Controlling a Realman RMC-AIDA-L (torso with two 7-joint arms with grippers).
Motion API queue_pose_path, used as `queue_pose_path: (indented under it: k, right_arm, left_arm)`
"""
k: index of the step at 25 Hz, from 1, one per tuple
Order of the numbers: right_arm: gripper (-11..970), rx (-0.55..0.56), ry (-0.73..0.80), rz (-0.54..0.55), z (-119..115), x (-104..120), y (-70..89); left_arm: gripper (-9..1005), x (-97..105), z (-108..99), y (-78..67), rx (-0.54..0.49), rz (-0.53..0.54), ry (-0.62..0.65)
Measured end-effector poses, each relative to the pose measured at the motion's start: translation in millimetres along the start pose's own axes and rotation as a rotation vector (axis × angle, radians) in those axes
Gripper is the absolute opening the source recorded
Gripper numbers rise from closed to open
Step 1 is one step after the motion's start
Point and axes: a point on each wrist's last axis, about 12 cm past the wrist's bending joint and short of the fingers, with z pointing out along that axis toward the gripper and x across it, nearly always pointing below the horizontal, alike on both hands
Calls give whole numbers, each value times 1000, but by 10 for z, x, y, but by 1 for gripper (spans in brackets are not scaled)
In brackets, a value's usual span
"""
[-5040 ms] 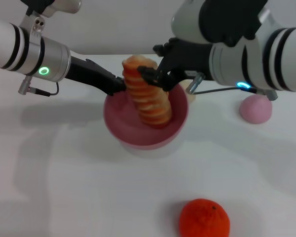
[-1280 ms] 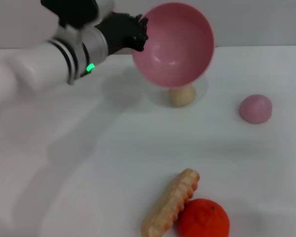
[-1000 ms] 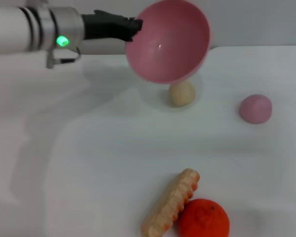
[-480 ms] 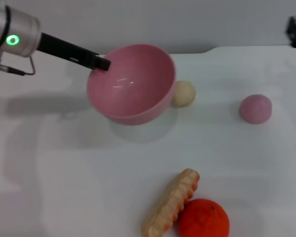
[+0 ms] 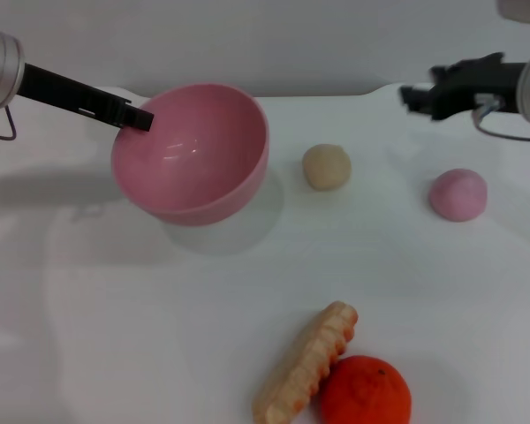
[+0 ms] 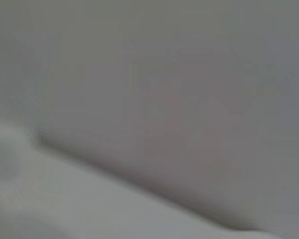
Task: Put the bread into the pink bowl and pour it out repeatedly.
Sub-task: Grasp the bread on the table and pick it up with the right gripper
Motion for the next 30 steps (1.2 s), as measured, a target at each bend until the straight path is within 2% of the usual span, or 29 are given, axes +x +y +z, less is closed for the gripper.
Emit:
queue_pose_path:
  k: [7, 13, 16, 22, 26, 30]
  right_arm:
    - [492, -295, 216, -238, -476, -365, 355]
    - [492, -482, 420, -338, -641, -440, 586]
    - [492, -577, 499, -380, -639, -443, 712]
    - [492, -694, 583, -469, -485, -416, 833]
    - [492, -737, 551, -552, -350, -409, 880]
    - [492, -734, 494, -658, -233, -367, 956]
  left_arm:
    - [44, -1, -10, 6, -7, 12, 4]
    - [44, 13, 12, -9, 0, 8, 6]
    - [44, 19, 27, -23, 7, 2, 8]
    - [43, 32, 70, -59, 22, -5, 6]
    - [43, 61, 123, -83, 29, -11, -6]
    - [43, 103, 141, -73, 25, -27, -20]
